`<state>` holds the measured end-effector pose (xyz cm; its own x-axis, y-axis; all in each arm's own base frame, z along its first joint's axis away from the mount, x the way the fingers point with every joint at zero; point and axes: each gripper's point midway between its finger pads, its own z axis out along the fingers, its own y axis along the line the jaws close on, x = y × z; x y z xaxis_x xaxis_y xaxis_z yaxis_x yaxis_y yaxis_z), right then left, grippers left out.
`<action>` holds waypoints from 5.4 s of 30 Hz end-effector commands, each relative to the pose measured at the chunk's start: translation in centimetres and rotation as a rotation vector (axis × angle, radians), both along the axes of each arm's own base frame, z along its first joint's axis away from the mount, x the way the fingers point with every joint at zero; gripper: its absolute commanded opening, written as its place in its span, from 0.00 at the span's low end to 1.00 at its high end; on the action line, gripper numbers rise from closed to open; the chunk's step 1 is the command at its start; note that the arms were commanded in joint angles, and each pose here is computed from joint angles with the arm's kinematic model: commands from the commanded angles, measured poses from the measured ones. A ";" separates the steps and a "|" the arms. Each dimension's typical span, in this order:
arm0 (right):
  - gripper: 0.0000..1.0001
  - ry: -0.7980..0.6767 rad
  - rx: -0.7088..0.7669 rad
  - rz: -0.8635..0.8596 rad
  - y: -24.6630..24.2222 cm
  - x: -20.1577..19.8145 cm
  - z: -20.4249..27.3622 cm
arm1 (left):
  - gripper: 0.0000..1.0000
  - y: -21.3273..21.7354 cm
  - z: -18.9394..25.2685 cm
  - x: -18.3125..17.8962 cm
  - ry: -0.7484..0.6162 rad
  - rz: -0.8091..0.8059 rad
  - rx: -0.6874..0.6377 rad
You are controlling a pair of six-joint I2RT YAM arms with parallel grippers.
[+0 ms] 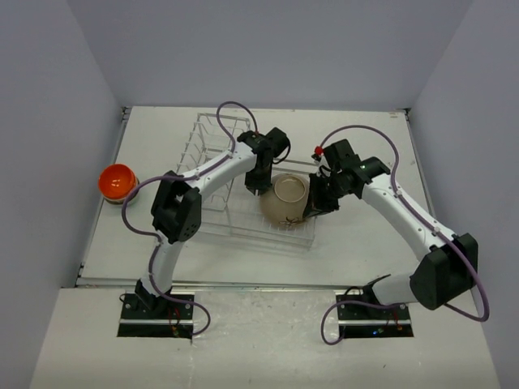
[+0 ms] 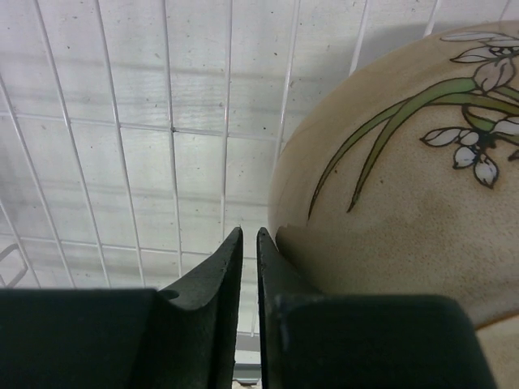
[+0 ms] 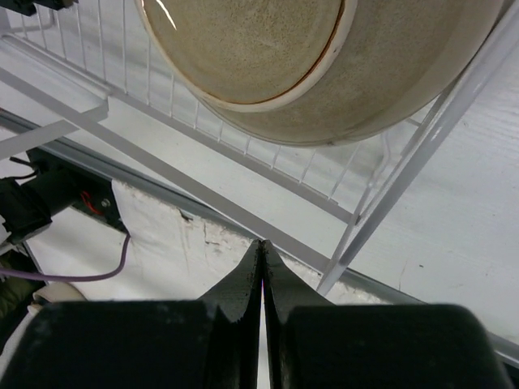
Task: Unload the bowls from the dish rack
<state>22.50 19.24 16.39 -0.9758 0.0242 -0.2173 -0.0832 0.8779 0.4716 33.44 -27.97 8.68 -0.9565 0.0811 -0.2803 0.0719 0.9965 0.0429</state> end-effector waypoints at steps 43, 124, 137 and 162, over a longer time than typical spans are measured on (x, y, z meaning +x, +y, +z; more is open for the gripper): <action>0.00 -0.060 0.027 0.029 3.6 5.3 1.9 | 0.37 -2.9 12.0 1.6 -0.319 -0.088 -0.295; 0.00 0.048 -0.085 0.058 5.0 10.8 -0.5 | 0.04 27.9 15.3 4.8 -0.329 0.712 -0.140; 0.00 0.094 -0.126 0.035 4.5 11.0 -2.5 | 0.00 24.4 7.7 6.0 -0.160 0.645 -0.335; 0.00 0.165 -0.064 0.082 6.9 11.8 -5.4 | 0.00 20.7 1.4 8.1 0.004 0.515 -0.427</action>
